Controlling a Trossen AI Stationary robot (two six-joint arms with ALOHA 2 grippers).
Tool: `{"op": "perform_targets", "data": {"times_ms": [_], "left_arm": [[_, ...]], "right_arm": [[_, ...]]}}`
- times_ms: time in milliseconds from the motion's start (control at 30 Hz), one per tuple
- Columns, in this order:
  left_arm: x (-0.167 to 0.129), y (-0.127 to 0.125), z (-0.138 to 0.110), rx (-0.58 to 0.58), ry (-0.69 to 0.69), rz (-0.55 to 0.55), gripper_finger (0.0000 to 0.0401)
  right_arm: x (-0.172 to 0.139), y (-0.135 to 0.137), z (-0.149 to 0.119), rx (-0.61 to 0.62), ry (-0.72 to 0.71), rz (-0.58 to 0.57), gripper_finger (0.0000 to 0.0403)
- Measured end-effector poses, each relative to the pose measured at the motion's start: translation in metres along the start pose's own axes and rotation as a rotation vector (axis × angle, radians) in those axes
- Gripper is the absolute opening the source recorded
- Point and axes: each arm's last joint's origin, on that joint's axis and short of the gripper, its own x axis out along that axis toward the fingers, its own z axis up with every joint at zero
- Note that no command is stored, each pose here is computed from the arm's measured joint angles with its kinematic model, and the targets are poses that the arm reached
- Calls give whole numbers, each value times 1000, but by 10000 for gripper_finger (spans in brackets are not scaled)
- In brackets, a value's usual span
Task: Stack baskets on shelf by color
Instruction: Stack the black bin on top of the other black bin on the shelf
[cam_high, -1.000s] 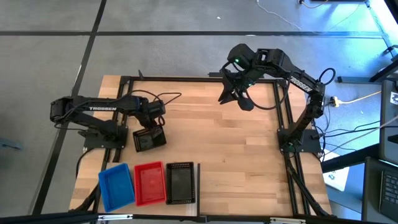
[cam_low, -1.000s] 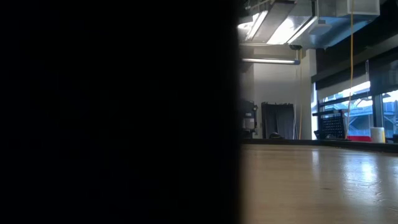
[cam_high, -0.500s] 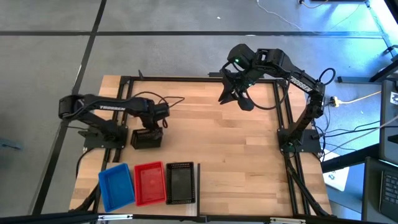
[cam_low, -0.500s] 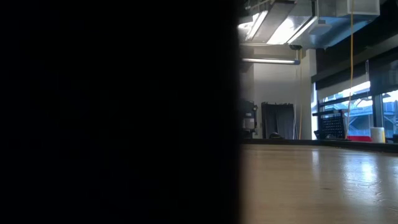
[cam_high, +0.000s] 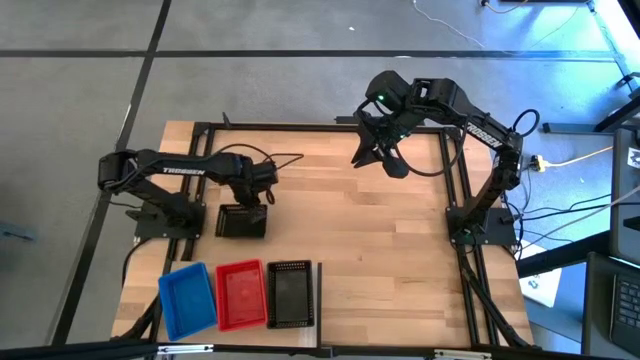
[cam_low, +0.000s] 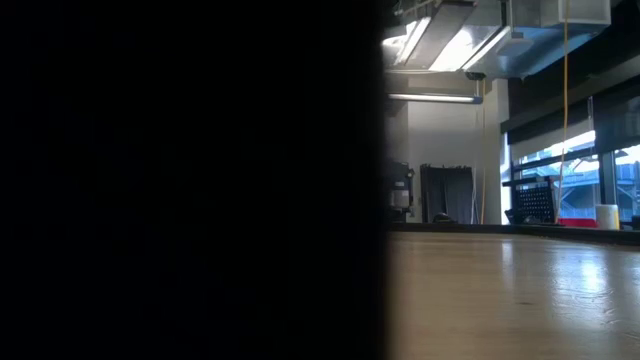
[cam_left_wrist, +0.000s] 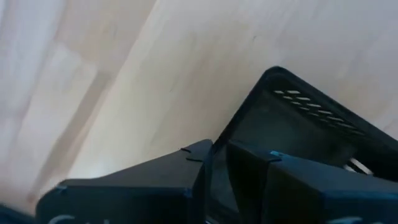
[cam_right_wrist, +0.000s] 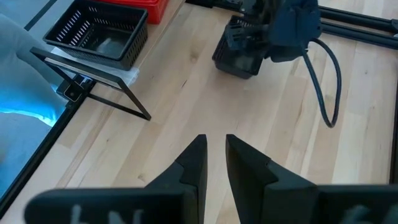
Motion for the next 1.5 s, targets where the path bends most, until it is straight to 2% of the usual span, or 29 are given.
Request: {"op": "perform_targets", "data": {"times_ms": [633,833,1067,1500], "left_arm": [[-7,-2,4,435,-16,-14,39],[-7,-1,5,462,-20,22,39],[-7,-2,4,465,-17,-15,39],[3,-4,9,499,12,-14,39]], "right_arm": [[0,0,0,-1,0,0,58],[0,0,0,0,1,1,58],[0,0,0,1,2,1,58],[0,0,0,0,3,1,58]]}}
